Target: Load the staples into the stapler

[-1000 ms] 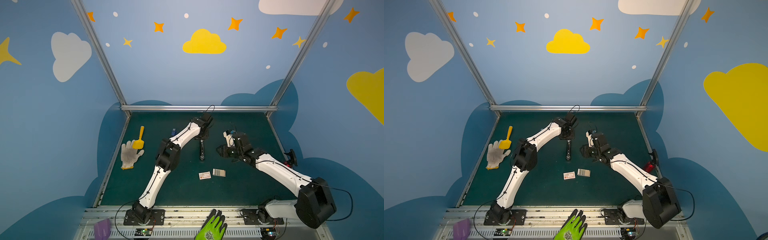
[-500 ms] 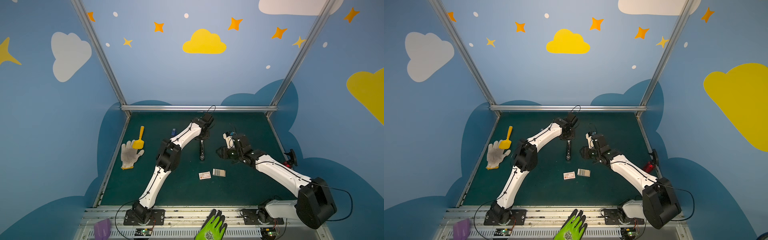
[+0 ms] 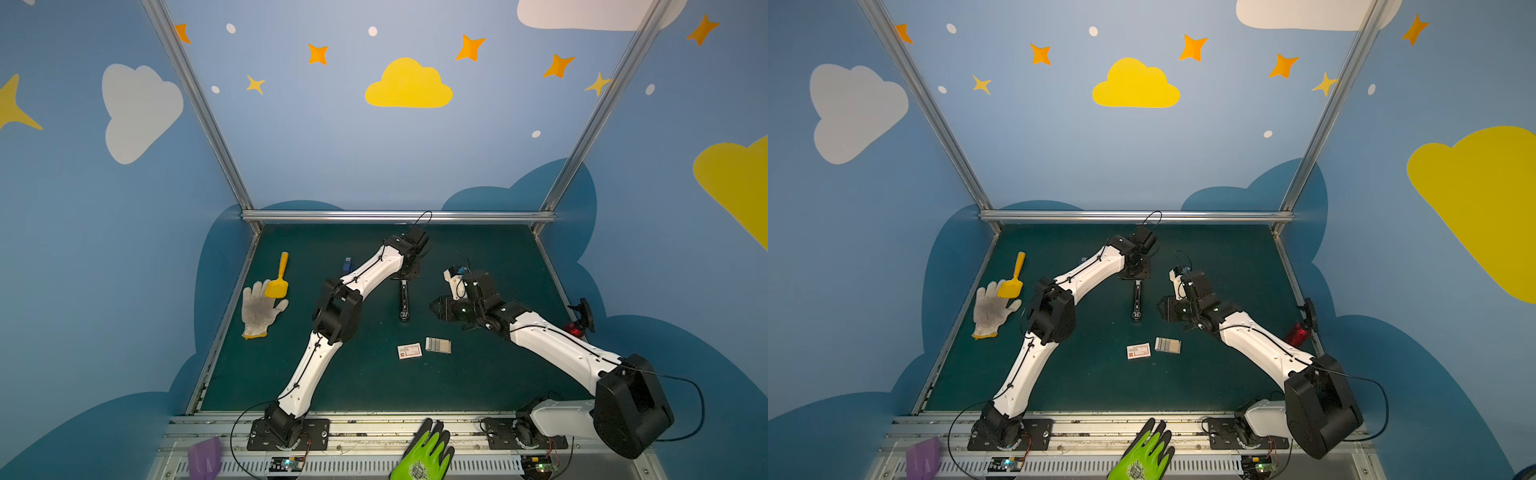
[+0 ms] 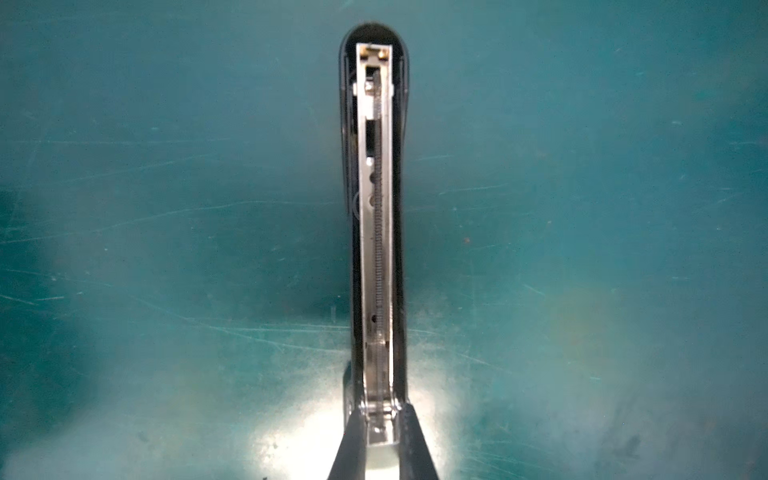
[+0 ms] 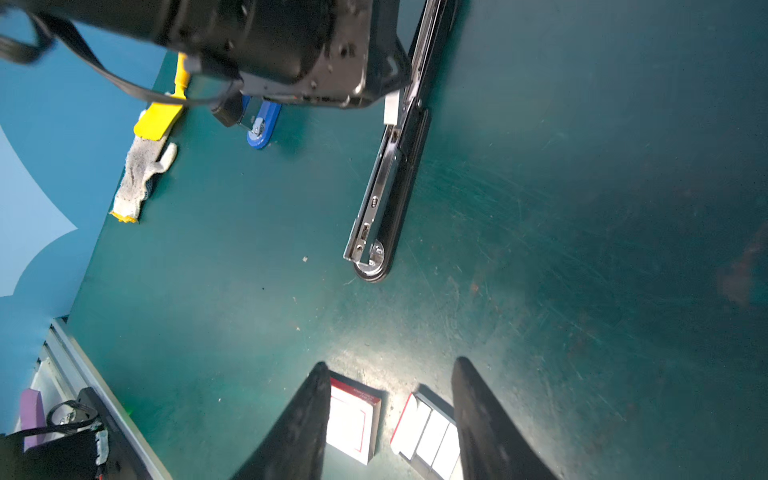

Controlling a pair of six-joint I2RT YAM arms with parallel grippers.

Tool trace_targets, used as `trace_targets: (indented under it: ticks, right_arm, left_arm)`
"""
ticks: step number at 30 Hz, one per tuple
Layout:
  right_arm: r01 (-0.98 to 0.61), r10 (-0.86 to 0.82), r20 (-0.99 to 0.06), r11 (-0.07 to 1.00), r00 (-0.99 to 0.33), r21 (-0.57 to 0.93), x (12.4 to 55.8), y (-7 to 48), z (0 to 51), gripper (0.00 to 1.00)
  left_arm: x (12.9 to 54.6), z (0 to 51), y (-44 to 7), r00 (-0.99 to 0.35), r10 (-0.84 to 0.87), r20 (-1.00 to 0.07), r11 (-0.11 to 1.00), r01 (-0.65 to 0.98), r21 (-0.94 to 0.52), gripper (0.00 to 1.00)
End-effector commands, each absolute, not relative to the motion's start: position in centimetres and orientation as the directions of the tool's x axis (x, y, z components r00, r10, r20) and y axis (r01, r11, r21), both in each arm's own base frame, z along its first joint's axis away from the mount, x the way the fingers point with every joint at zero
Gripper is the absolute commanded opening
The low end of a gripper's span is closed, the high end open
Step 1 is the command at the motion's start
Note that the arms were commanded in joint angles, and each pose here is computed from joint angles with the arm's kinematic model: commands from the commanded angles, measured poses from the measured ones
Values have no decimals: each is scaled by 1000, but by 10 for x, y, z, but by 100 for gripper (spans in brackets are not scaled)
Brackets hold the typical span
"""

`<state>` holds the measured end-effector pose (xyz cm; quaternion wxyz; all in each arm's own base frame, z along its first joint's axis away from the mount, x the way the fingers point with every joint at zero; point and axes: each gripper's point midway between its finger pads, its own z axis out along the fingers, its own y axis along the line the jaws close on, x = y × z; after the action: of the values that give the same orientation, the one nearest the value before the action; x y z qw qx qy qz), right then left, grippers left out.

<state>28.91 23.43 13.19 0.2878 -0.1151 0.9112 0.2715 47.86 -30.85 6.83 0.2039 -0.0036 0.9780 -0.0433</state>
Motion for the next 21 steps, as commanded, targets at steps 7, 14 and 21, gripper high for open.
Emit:
trace_targets:
  ticks: [7, 14, 21]
  right_arm:
    - [-378, -44, -600, 813, -798, 442, 283, 238, 137, 48]
    - [-380, -50, -604, 817, -796, 433, 283, 237, 138, 49]
    - [-375, -50, -599, 820, -799, 432, 284, 237, 136, 48]
  left_arm:
    - [474, 90, -305, -901, -25, -433, 997, 7, -72, 8]
    - [474, 77, -301, -903, -19, -429, 999, -3, -37, 8]
    - [473, 70, -301, -906, -26, -422, 999, -8, -45, 8]
